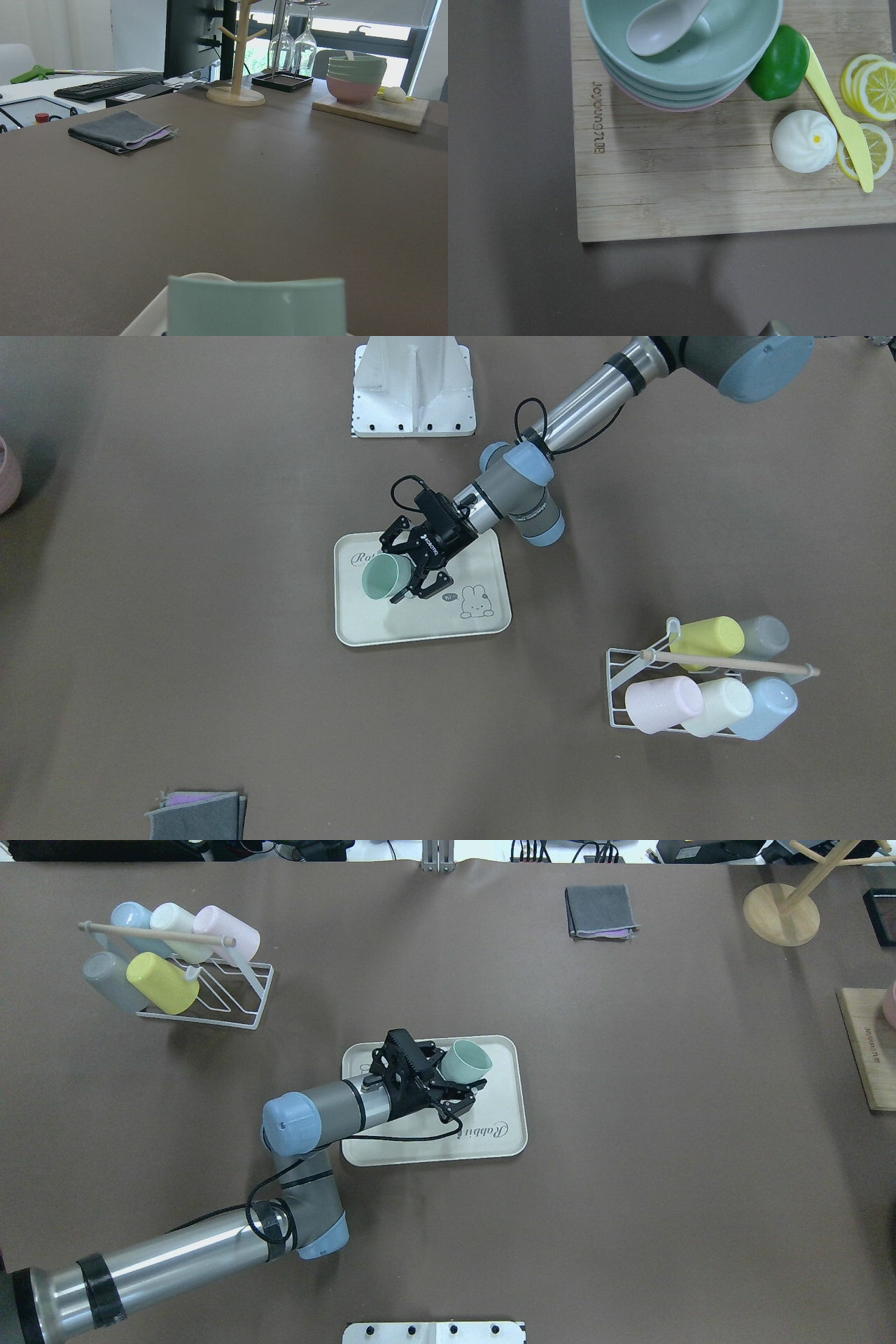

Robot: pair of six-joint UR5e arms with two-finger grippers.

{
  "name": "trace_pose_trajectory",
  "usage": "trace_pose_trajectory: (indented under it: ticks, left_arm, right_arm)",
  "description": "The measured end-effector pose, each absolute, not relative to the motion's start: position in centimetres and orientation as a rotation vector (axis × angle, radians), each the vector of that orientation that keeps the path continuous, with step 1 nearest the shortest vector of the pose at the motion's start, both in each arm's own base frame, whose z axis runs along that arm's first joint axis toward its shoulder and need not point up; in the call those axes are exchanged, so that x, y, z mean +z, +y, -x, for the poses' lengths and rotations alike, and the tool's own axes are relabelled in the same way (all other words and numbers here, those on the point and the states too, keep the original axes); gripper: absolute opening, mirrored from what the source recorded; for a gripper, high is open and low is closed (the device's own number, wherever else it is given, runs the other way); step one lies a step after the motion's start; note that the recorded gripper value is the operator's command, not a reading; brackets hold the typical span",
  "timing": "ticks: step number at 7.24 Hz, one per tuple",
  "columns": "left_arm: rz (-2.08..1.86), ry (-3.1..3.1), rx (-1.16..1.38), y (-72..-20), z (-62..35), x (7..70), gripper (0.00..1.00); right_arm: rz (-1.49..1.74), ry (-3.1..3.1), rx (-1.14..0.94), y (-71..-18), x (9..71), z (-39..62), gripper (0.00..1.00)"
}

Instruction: Pick up and place green cup on tray

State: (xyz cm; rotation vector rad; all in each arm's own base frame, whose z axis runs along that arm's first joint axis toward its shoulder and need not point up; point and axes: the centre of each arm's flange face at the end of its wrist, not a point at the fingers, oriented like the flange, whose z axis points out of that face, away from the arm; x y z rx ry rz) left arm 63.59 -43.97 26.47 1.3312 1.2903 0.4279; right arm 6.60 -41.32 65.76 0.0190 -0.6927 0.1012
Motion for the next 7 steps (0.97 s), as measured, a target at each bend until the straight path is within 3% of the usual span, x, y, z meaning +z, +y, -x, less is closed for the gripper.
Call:
trace_pose_trajectory:
  ticks: [2,3,7]
  left_arm:
    - [-1.327,1.286,0.43,-44.09,-63.63,26.53,0.49]
    - [-1.323,1.284,0.432,-44.14,-63.71,26.57,0.62]
    - [-1.318,1.279,0.434,-44.21,-63.88,26.61,0.76]
  right_arm:
    - [-0.019,-0.692,0.1,-41.38,65.72,-6.54,1.0]
    - [-0.019,-0.692,0.1,-41.4,65.71,-6.51,1.0]
    - [-0.019,-0.692,0.099,-41.41,65.71,-6.46,1.0]
